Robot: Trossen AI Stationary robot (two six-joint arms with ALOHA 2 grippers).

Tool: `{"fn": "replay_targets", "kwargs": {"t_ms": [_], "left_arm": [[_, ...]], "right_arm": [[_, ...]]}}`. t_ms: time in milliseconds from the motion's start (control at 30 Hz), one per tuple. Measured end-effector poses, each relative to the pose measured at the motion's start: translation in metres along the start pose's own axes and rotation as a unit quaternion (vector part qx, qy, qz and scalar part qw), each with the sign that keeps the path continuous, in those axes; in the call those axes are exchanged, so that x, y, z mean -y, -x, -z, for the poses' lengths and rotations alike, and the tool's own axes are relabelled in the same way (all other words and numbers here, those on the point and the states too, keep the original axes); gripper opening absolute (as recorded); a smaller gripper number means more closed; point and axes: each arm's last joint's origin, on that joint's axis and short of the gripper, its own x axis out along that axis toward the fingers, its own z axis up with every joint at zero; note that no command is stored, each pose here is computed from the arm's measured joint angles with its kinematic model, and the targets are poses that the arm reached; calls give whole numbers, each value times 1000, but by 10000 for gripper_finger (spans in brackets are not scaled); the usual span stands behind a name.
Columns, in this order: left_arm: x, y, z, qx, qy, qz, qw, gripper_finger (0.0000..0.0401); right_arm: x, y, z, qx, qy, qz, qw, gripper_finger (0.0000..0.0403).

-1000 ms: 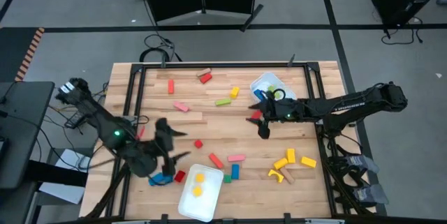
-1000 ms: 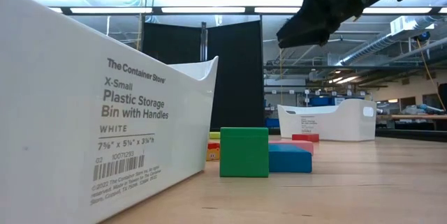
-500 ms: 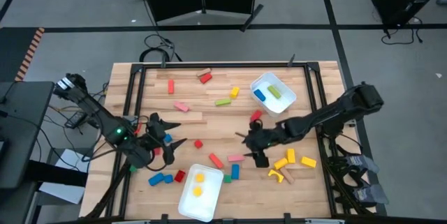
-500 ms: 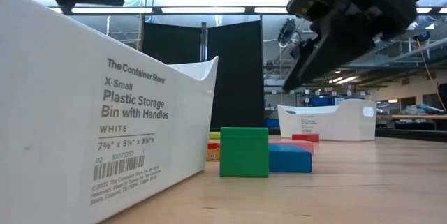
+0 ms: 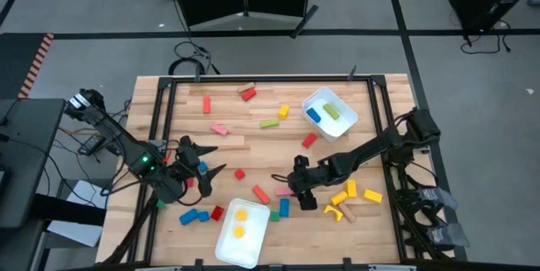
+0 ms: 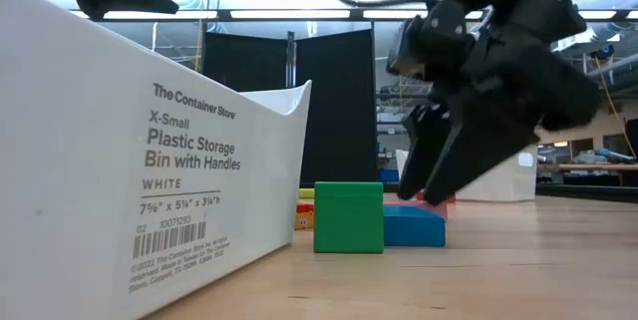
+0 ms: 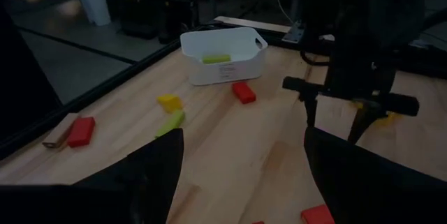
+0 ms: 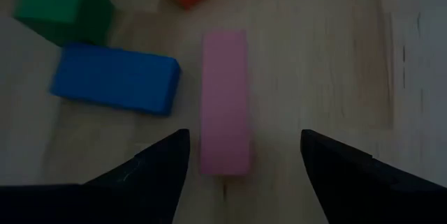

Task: Sort blocks by size
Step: Put the pink rectangle block into the top white bin

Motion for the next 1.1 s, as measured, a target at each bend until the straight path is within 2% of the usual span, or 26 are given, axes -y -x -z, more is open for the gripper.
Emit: {"fn": "replay_targets", "kwargs": {"t_ms": [167, 267, 400, 567, 633, 900, 1000, 1100], "left_arm": [[0, 0, 0, 1, -1, -1, 1000, 304], [0, 0, 0, 5, -2, -7, 1000, 304], [-1, 0, 0, 8, -3, -11, 1000, 304], [-1, 0, -1, 12, -3, -16, 1000, 304], [-1, 0, -1, 12, -3, -16, 1000, 304], [-1, 0, -1, 13, 1, -15, 1000, 304], [1, 0, -3, 17, 16, -12, 1000, 304], [2, 0, -4, 22, 28, -9, 999, 304]], "right_arm": [[0, -11, 3, -12, -7, 13, 1000, 280], [0, -15, 5, -16, -10, 15, 1000, 262], [0, -16, 5, -15, -14, 15, 1000, 214], [-4, -16, 6, -14, -7, 18, 1000, 135], [-4, -16, 7, -15, -4, 21, 1000, 118], [0, -2, 2, -3, 22, 43, 999, 118], [6, 20, -12, 41, 28, 53, 997, 118], [13, 49, -26, 86, 33, 32, 995, 118]]}}
